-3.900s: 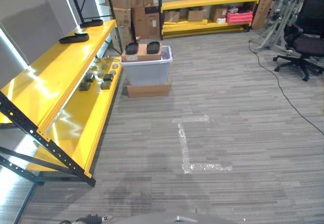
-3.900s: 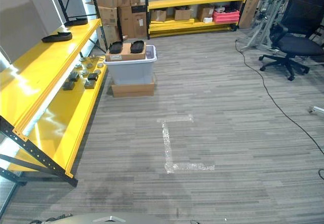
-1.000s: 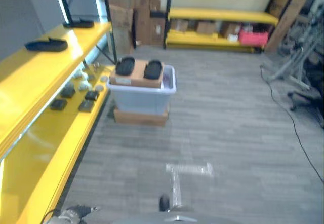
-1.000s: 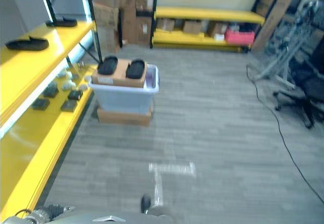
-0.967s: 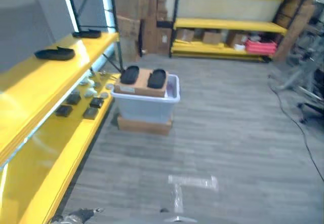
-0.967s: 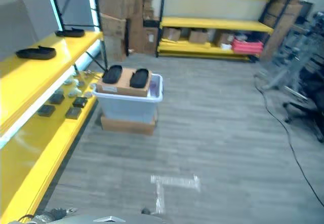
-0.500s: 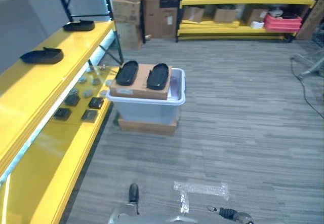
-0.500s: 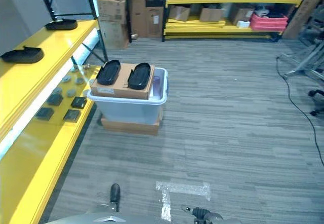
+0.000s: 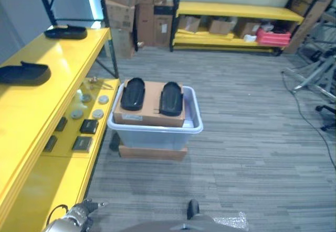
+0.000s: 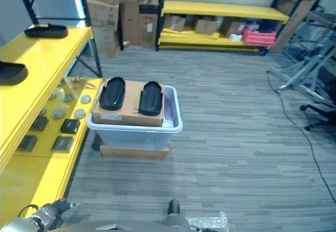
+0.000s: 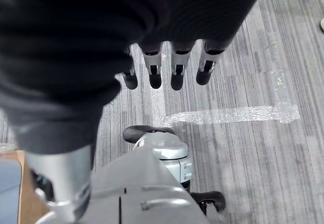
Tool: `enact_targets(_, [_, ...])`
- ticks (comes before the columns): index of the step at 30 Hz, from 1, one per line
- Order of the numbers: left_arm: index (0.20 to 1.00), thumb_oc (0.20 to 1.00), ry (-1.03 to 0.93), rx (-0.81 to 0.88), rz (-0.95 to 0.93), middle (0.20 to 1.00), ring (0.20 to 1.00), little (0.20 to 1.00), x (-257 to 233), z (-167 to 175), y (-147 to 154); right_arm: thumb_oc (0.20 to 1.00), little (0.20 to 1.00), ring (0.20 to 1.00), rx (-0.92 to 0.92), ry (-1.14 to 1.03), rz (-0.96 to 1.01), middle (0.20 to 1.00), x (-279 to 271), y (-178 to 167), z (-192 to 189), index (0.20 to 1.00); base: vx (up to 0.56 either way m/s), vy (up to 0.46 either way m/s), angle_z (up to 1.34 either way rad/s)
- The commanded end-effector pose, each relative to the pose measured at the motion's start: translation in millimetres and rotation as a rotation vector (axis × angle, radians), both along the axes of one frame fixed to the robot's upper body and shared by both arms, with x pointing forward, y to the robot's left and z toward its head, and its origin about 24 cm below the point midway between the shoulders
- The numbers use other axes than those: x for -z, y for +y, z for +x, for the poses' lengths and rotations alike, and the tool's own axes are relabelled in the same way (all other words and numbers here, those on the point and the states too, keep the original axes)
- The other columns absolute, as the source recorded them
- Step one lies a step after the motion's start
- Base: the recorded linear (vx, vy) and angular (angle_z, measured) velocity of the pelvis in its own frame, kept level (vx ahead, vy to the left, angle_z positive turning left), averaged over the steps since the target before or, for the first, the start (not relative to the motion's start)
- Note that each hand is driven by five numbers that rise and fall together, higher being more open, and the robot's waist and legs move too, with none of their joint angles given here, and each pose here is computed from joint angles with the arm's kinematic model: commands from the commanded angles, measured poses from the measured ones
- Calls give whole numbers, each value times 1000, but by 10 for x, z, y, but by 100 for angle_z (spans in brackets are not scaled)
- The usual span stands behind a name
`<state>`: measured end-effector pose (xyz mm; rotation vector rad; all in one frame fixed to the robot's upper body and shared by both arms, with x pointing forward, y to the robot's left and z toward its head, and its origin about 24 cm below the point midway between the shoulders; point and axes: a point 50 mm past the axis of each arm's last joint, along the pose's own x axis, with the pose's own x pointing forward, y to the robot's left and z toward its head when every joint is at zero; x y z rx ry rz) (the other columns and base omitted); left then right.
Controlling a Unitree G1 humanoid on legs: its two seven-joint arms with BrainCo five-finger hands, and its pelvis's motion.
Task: Move parts from the plastic box to the shelf.
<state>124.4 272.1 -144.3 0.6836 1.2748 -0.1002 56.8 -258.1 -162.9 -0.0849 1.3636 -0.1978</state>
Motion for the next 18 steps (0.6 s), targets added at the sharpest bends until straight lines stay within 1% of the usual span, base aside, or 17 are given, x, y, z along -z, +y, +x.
enact_targets(1, [1000, 1000, -31, 4, -2, 1000, 1000, 1000, -8, 65, -39, 1000, 1000, 1000, 17, 4, 8, 1000, 5, 31, 6, 1000, 121, -258, 64])
enact_targets(3, [1000, 1000, -47, 22, -3, 1000, 1000, 1000, -4, 113, -100, 1000, 1000, 1000, 9, 22, 3, 1000, 4, 18, -18, 1000, 123, -287, 49])
enact_targets(8, [1000, 1000, -19, 30, -26, 1000, 1000, 1000, 44, 32, -170, 1000, 1000, 1000, 6, -25, -31, 1000, -50, -99, 124, 1000, 93, -207, 42])
enact_targets(9, [1000, 1000, 7, 20, -27, 1000, 1000, 1000, 73, -49, -183, 1000, 1000, 1000, 13, -67, -62, 1000, -106, -188, 271, 1000, 82, -169, 14])
enact_targets(10, [1000, 1000, 24, 8, -19, 1000, 1000, 1000, 79, -103, -151, 1000, 1000, 1000, 29, -97, -63, 1000, -125, -204, 338, 1000, 139, -175, -2])
enact_targets(12, [1000, 1000, 61, -12, -17, 1000, 1000, 1000, 106, -239, -126, 1000, 1000, 1000, 125, -178, -72, 1000, -182, -294, 442, 1000, 139, 16, -12])
enact_targets(13, [1000, 1000, 71, -6, -17, 1000, 1000, 1000, 116, -267, -135, 1000, 1000, 1000, 168, -254, -93, 1000, -255, -381, 573, 1000, 148, 71, -10])
enact_targets(15, [1000, 1000, 82, 6, -16, 1000, 1000, 1000, 124, -288, -148, 1000, 1000, 1000, 203, -351, -92, 1000, -329, -400, 753, 1000, 206, 87, 27])
enact_targets(16, [1000, 1000, 95, 4, -16, 1000, 1000, 1000, 137, -333, -159, 1000, 1000, 1000, 206, -438, -101, 1000, -409, -404, 914, 1000, 167, 76, 19])
enact_targets(17, [1000, 1000, 95, 4, -16, 1000, 1000, 1000, 137, -334, -160, 1000, 1000, 1000, 206, -437, -101, 1000, -409, -404, 913, 1000, 205, 120, -21])
enact_targets(18, [1000, 1000, 112, -5, -22, 1000, 1000, 1000, 158, -416, -175, 1000, 1000, 1000, 200, -561, -95, 1000, -521, -355, 1092, 1000, 174, 170, -45])
